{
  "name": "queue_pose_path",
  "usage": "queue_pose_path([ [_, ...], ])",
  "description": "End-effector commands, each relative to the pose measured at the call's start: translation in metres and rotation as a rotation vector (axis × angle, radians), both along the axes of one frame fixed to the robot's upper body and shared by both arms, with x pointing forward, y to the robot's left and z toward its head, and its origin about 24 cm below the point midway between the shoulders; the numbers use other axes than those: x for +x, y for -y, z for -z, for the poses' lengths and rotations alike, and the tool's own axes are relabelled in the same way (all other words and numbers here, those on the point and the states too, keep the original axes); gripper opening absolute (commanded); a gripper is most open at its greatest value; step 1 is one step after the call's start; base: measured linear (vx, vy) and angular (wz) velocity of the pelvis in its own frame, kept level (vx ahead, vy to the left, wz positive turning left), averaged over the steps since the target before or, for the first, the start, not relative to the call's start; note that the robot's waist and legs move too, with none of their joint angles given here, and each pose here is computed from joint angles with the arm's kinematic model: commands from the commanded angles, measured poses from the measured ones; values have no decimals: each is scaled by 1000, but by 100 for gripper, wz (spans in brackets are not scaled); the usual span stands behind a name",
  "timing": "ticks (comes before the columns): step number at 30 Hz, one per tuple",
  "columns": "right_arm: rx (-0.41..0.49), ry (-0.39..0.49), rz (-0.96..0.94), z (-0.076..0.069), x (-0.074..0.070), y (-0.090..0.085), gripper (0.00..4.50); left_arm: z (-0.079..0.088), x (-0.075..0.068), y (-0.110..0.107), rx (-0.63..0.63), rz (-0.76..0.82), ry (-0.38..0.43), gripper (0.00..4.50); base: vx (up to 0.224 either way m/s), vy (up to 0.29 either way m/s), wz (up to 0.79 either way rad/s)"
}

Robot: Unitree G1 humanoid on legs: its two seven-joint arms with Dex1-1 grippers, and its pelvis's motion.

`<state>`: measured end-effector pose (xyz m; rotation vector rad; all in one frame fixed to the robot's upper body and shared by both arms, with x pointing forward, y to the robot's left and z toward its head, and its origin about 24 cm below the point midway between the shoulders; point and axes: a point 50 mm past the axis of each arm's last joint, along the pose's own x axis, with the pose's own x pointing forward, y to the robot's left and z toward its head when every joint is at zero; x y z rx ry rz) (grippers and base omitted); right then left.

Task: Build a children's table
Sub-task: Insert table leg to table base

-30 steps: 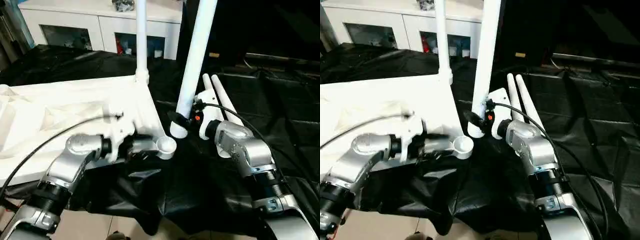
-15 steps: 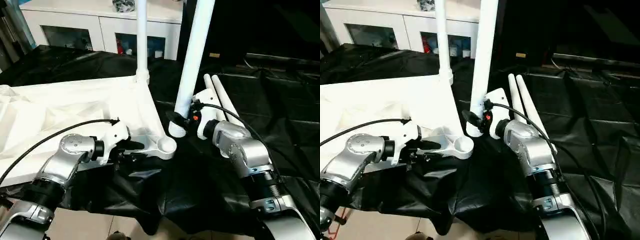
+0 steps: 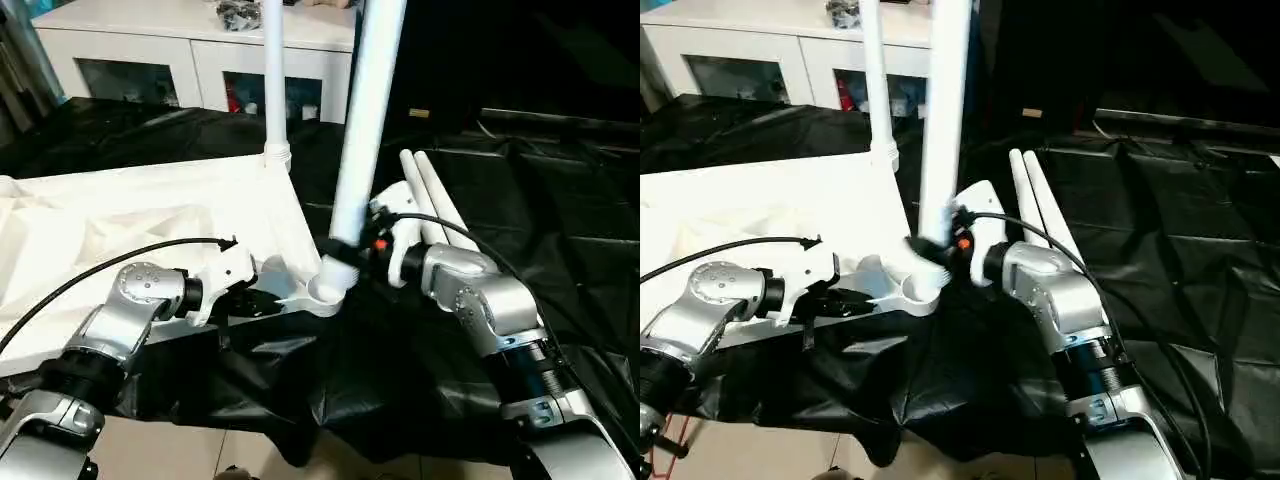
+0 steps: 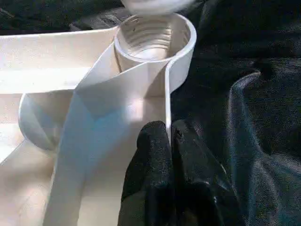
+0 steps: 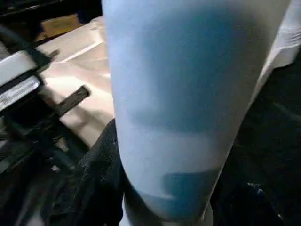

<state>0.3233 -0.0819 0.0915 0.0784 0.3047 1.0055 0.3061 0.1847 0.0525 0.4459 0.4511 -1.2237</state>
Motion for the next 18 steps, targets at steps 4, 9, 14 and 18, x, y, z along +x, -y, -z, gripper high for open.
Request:
queue_pose_path([
  [4, -22, 0, -32, 2, 3, -5, 191, 6, -5, 0, -22, 5, -84, 0, 0, 0, 0],
  [9, -54, -15, -45, 8, 5, -10, 191, 7, -7, 4, -15, 23, -84, 0, 0, 0, 0],
  [14, -59, -39, -43, 15, 8, -11, 191, 8, -8, 10, -36, 32, -96, 0, 0, 0, 0],
  [18, -60, -52, -40, 19, 9, -8, 191, 7, -7, 13, -46, 27, -86, 0, 0, 0, 0],
])
